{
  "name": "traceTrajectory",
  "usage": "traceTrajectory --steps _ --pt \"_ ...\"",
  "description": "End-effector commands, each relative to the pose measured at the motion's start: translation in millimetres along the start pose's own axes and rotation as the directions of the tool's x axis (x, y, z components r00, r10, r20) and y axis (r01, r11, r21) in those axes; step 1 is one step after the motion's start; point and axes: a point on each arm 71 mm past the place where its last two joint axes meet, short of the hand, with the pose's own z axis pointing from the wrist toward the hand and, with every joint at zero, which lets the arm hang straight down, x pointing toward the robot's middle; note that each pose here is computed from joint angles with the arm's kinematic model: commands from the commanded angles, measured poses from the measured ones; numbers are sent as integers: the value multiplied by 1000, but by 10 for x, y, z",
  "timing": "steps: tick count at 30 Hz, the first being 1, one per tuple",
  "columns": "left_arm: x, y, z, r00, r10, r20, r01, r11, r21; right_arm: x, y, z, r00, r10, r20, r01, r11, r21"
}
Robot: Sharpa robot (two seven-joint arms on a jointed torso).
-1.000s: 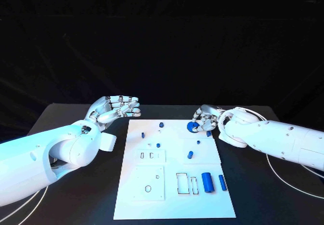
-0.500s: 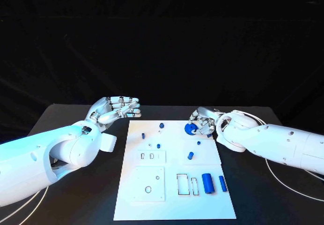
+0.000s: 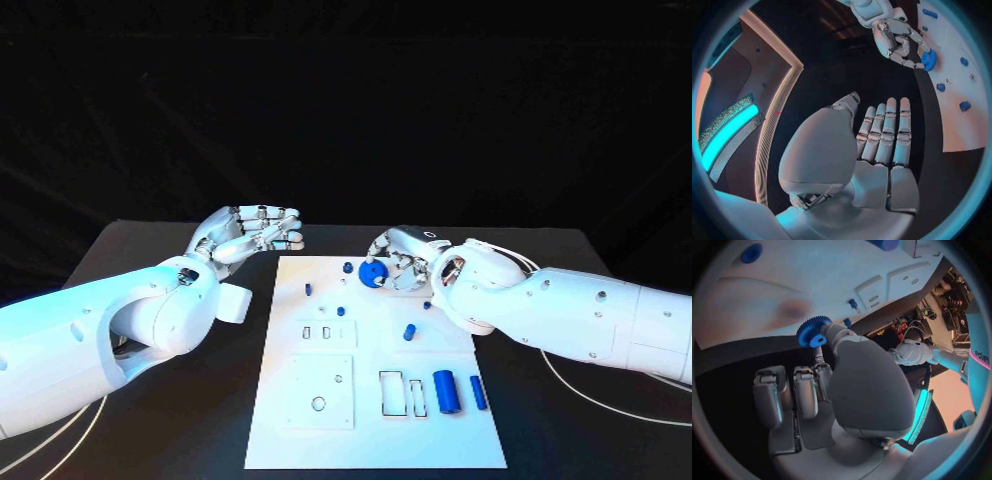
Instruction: Assemble the parts on the task board
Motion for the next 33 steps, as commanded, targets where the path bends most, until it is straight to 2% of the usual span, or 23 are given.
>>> traceTrajectory --steps 1,7,18,33 --pt "37 -17 15 1000 -9 -22 10 1000 8 2 110 28 997 -60 58 61 998 -32" --pt "49 -14 22 1000 -11 -25 11 1000 6 121 223 104 997 -63 52 65 997 -44" --pt "61 -11 30 1000 -12 -28 13 1000 4 275 293 235 997 -67 31 68 997 -45" --pt "68 -9 33 999 -13 -30 13 1000 2 369 294 346 997 -81 6 82 996 -34"
